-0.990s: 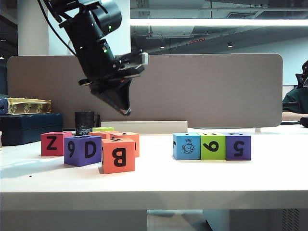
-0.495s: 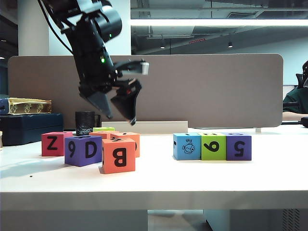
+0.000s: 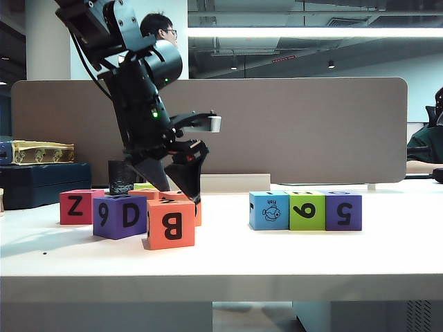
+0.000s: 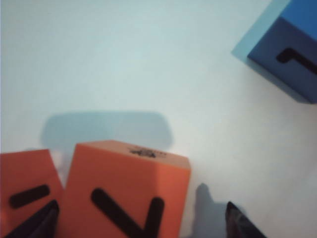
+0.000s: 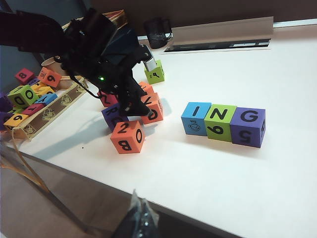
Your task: Select the appropriate blocks from the scattered letter blocks on the table and arrange them in a row to spell out "TURING".
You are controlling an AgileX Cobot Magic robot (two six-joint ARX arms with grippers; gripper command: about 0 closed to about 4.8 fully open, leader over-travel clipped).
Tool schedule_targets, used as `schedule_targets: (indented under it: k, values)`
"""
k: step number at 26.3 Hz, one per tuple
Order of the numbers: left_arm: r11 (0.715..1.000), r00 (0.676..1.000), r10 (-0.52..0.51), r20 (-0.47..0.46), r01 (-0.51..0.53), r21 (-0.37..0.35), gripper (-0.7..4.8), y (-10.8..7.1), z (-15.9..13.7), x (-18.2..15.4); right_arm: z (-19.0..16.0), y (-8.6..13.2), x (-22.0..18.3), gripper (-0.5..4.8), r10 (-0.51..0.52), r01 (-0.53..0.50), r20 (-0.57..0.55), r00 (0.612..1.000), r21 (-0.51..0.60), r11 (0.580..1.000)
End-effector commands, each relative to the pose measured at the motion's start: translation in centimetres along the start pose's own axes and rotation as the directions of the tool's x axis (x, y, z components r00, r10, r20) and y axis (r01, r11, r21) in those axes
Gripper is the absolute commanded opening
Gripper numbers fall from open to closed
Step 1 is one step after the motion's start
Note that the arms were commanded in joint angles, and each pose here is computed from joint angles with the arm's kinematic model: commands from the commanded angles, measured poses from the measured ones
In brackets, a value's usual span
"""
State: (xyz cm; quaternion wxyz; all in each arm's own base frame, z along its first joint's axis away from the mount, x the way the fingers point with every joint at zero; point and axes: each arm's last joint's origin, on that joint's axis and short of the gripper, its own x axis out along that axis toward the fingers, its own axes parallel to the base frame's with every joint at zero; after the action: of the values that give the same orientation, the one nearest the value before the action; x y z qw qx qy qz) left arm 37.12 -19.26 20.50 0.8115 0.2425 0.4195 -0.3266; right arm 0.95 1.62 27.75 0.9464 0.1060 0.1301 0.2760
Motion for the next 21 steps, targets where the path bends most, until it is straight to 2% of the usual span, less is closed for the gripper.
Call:
schedule_targets:
  k: [1, 4, 11, 14, 18, 19, 21]
  values:
    - [1.000, 1.000, -0.015, -0.012, 0.015, 0.003, 3.47, -0.1, -0.2, 0.9, 0.1, 0.1, -0.2, -0.01, -0.001, 0.001, 0.021, 1.000, -0.014, 1.000]
    - [1.000, 1.000, -0.018, -0.020, 0.018, 0.002, 3.06, -0.1, -0.3, 1.3, 0.1, 0.1, -0.2, -0.01, -0.029, 0.029, 0.025, 0.999, -0.014, 0.999]
    - [1.000, 0.999, 0.027, 0.038, -0.027, 0.004, 2.72, 0.3, 0.7, 0.4, 0.1, 0.0, -0.2, -0.01, -0.046, 0.047, 0.028, 0.999, -0.013, 0.999]
    - [0.996, 0.993, 0.092, 0.076, -0.092, -0.004, 2.72, 1.0, 2.5, -1.0, 0.1, 0.0, -0.2, -0.01, -0.046, 0.047, 0.028, 0.999, -0.013, 0.999]
    - [0.976, 0.969, 0.217, 0.117, -0.216, -0.019, 2.72, 2.0, 4.4, -2.8, 0.1, 0.0, -0.2, -0.01, -0.046, 0.047, 0.028, 0.999, -0.013, 0.999]
    - [0.968, 0.961, 0.249, 0.122, -0.248, -0.026, 2.72, 2.3, 4.7, -3.1, 0.1, 0.0, -0.2, -0.01, -0.046, 0.047, 0.028, 0.999, -0.013, 0.999]
    - [0.933, 0.925, 0.361, 0.123, -0.356, -0.060, 2.72, 3.5, 5.1, -4.0, 0.1, 0.0, -0.2, -0.01, -0.046, 0.046, 0.028, 0.999, -0.013, 0.999]
